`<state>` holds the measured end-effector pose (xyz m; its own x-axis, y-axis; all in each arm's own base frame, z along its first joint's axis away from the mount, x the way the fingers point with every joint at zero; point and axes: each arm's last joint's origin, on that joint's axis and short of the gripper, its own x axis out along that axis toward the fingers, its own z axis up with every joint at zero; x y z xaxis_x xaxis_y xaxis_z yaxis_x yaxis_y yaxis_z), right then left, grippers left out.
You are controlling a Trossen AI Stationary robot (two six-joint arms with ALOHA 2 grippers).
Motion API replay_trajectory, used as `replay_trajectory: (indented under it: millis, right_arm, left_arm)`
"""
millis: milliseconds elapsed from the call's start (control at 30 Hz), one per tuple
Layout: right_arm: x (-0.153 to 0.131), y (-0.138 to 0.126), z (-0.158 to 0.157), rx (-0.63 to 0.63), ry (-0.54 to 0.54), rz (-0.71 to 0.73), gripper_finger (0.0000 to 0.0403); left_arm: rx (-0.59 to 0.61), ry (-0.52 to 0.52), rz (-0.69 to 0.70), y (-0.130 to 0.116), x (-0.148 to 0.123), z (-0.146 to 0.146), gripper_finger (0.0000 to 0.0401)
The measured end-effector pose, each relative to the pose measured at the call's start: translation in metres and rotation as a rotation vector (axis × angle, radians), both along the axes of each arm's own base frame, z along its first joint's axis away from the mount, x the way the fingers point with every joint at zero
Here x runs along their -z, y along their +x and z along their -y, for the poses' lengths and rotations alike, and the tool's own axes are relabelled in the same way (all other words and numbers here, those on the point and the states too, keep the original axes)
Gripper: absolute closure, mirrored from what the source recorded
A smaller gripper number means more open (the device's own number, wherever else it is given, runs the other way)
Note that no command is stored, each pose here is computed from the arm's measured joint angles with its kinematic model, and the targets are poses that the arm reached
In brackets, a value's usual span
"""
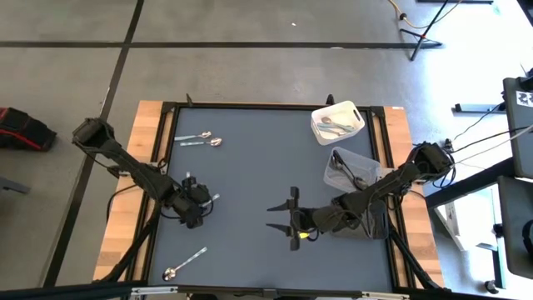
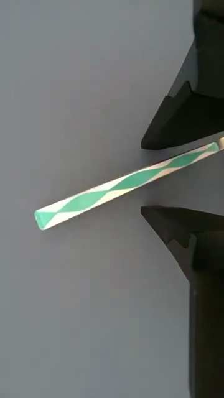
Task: Sort silverware by color (type)
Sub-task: Put the middle right white and blue spoon into the black bin
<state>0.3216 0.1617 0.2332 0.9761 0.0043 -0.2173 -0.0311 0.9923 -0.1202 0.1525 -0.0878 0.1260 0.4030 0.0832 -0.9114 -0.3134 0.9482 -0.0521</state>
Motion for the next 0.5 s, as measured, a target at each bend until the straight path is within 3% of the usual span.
replay_trajectory:
  millis: [200,500]
  right_arm:
    - [-0.0001,0.0000,0.0002,0.006,-0.001,0.001,0.0220]
    - [0.0003,-0.0001,0.0003,0.011,0.000,-0.002,0.0220]
  left_arm:
    - [0.023,0.018,-0.025,0.0008,0.0041,0.0007,0.0274]
    - [0.078,0.018,0.009,0.0037,0.0032,0.0027,0.0375]
